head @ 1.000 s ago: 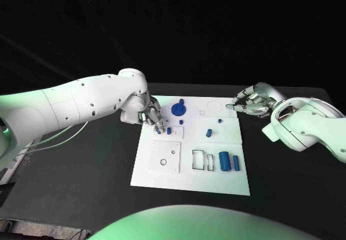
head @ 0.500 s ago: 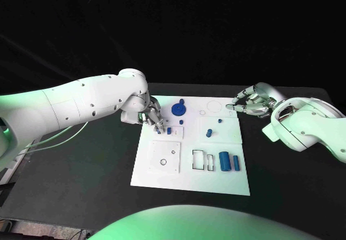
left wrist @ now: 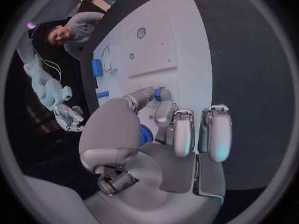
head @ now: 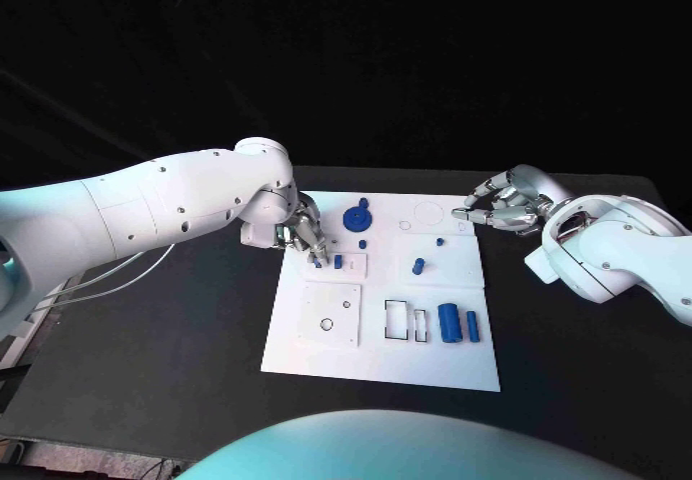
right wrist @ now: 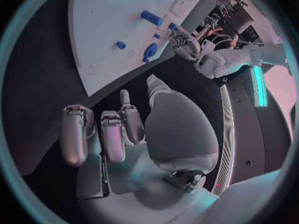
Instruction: Assemble the parts on the task board
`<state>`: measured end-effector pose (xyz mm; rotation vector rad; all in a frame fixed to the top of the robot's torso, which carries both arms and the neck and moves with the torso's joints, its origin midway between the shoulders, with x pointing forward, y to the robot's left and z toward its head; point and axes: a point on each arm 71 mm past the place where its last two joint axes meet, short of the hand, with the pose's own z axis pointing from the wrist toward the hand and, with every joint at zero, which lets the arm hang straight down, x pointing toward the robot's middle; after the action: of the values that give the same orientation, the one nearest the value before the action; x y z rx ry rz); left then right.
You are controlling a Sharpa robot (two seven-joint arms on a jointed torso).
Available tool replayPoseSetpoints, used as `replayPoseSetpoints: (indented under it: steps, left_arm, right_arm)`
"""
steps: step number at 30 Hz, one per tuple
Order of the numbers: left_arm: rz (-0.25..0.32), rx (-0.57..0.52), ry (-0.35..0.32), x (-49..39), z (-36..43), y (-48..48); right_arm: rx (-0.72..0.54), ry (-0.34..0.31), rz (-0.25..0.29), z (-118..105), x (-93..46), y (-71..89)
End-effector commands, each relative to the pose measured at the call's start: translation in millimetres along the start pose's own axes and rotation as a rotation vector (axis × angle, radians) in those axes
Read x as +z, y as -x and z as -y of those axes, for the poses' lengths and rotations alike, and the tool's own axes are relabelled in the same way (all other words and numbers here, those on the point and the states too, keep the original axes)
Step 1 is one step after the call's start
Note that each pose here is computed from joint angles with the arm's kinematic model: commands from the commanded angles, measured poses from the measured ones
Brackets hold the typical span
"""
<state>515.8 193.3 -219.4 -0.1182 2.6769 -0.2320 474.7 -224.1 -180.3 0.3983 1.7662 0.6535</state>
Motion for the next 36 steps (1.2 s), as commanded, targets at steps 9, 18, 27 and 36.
replayPoseSetpoints:
  steps: [9,18,27,36]
  left_arm:
    - [0.033,-0.059,0.019,1.2,-10.5,-2.8]
    - [0.056,-0.083,0.021,0.9,-12.7,-0.1]
    - [0.07,-0.096,0.022,0.6,-14.1,1.1]
    - [0.078,-0.102,0.022,0.7,-13.9,1.8]
  right_arm:
    - [-0.016,0.009,-0.01,-0.9,0.1,-1.1]
    - [-0.018,0.01,-0.01,-1.1,0.1,-1.3]
    - [-0.018,0.01,-0.01,-0.9,0.1,-1.1]
    - [-0.018,0.009,-0.011,-0.8,0.1,-1.2]
